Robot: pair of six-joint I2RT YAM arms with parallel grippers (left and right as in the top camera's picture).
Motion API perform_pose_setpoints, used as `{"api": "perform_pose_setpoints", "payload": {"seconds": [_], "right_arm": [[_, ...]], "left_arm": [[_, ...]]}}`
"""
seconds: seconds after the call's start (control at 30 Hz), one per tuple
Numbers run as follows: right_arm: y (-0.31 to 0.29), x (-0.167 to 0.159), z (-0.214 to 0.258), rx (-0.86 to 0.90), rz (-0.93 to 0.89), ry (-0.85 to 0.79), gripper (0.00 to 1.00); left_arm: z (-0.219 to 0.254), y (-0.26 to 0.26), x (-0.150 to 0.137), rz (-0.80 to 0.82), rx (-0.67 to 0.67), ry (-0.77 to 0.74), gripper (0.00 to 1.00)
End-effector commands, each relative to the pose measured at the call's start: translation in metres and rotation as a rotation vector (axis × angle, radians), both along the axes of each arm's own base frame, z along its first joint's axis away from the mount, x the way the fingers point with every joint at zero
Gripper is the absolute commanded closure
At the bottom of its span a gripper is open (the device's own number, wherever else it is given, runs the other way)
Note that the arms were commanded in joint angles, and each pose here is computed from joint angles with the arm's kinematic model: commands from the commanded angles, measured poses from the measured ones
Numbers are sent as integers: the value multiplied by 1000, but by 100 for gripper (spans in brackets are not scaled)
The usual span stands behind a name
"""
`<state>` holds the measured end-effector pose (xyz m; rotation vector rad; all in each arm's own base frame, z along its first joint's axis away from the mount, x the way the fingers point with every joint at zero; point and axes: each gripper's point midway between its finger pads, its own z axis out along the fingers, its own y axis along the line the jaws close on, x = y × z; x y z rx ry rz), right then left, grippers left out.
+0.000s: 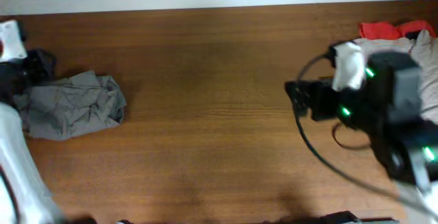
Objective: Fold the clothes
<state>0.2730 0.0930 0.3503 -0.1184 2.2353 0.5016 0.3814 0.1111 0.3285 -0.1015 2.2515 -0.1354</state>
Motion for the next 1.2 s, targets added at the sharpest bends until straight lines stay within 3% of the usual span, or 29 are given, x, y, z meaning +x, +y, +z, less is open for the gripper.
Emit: {"api": "perform_pose_setpoints", "payload": {"seconds": [0.0, 0.13, 0.27, 0.33, 0.37, 0.63, 1.17], "right_arm": [[-18, -14, 14, -55, -60, -68, 8], [-26, -36, 29, -60, -81, -135, 0], [-28, -49, 37, -53, -82, -170, 1], [-29, -55, 35, -55, -82, -161, 1], [-29, -57, 33, -56, -81, -153, 1], [-31, -69, 13, -75, -77, -57, 1], [-30, -67, 17, -71, -77, -74, 1]], "left_arm": [[55, -56, -35, -215, 161, -146, 68], [68, -110, -72, -375, 208, -172, 67], [76, -153, -103, -519, 198, -201, 66], [79, -170, -118, -578, 192, -213, 37], [79, -175, -124, -597, 191, -216, 1], [70, -186, -143, -638, 170, -168, 1], [67, -185, -143, -639, 164, -153, 0]]}}
